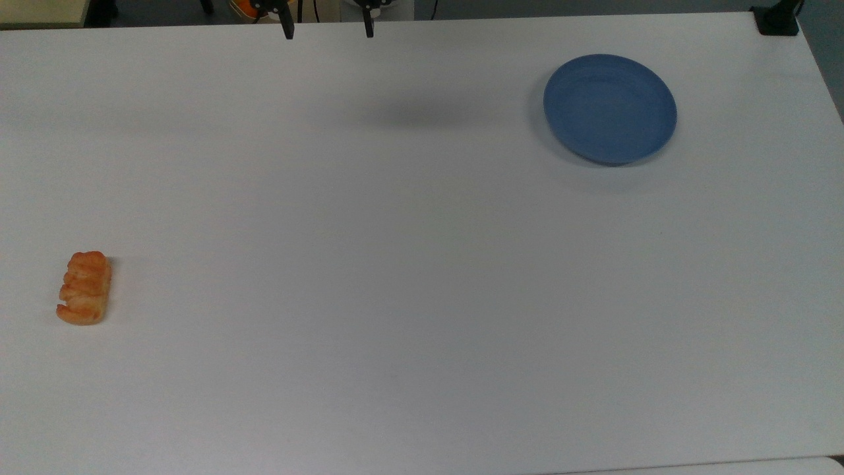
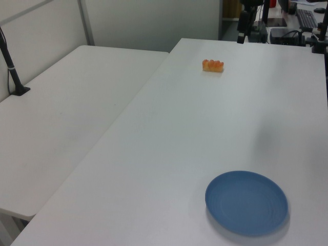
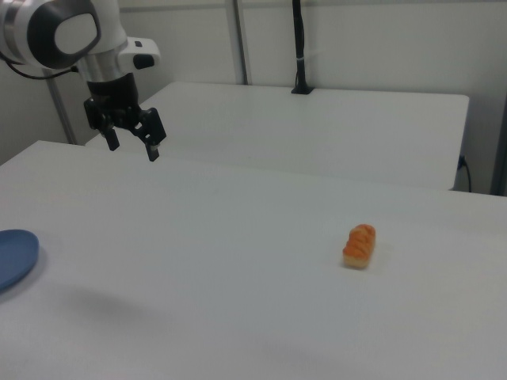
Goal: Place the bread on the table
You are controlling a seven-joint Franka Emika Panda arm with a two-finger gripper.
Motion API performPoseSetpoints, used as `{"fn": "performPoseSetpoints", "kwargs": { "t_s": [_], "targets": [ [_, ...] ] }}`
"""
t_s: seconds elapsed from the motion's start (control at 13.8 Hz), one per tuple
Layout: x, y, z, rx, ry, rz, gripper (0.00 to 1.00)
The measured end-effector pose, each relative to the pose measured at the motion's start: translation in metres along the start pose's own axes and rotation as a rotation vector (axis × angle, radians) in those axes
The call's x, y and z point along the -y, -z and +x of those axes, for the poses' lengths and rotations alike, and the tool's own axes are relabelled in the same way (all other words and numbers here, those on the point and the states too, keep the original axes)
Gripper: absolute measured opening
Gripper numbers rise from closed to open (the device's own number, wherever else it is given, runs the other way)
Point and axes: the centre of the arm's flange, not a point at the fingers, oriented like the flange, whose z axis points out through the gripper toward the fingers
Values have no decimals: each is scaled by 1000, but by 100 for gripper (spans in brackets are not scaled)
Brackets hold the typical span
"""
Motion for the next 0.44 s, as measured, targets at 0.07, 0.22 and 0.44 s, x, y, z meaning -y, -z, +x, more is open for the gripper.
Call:
{"fn": "performPoseSetpoints", "kwargs": {
  "t_s": [0.07,0.22,0.44],
  "targets": [
    [-4,1,1,-3,-2,-1,100],
    [-11,5,2,-10,-4,-3,100],
    [-14,6,2,-13,-8,-4,100]
  ]
}}
